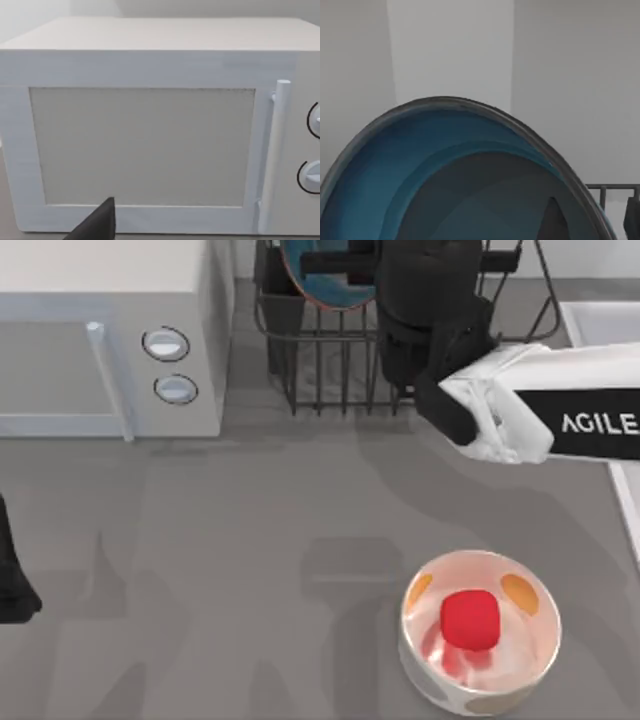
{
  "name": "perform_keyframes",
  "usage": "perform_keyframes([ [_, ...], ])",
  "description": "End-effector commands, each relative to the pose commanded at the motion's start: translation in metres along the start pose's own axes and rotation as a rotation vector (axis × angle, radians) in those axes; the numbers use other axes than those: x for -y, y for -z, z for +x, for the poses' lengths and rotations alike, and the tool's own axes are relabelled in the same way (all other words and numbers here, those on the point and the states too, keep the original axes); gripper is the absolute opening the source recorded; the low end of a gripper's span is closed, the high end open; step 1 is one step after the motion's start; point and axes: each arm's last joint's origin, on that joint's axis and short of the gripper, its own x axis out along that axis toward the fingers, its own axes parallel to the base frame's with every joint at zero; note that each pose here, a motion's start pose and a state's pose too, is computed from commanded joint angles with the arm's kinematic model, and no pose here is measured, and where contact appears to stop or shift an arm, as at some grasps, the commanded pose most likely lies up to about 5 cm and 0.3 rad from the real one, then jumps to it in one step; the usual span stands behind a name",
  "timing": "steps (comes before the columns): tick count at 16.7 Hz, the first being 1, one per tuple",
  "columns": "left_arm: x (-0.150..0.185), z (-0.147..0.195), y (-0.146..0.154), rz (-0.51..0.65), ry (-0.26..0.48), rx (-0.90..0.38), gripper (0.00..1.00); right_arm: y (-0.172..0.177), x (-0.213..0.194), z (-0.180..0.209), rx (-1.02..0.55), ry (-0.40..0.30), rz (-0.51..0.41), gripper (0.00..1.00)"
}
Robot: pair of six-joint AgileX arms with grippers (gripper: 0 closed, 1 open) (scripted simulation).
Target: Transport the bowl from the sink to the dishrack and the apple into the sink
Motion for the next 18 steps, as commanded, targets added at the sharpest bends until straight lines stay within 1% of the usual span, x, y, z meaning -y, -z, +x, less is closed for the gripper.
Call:
perform_keyframes([
  [6, 0.0000, 0.0000, 0.0000, 0.000, 0.000, 0.000, 1.00, 0.0000, 0.0000, 0.0000, 0.000, 0.000, 0.000, 0.98],
  [7, 0.0000, 0.0000, 0.0000, 0.000, 0.000, 0.000, 1.00, 0.0000, 0.0000, 0.0000, 0.000, 0.000, 0.000, 1.00],
  [16, 0.0000, 0.0000, 0.0000, 0.000, 0.000, 0.000, 1.00, -0.0002, -0.0010, -0.0007, 0.000, -0.003, 0.000, 1.00],
  [18, 0.0000, 0.0000, 0.0000, 0.000, 0.000, 0.000, 1.00, -0.0013, 0.0020, -0.0056, -0.011, -0.031, -0.008, 1.00],
])
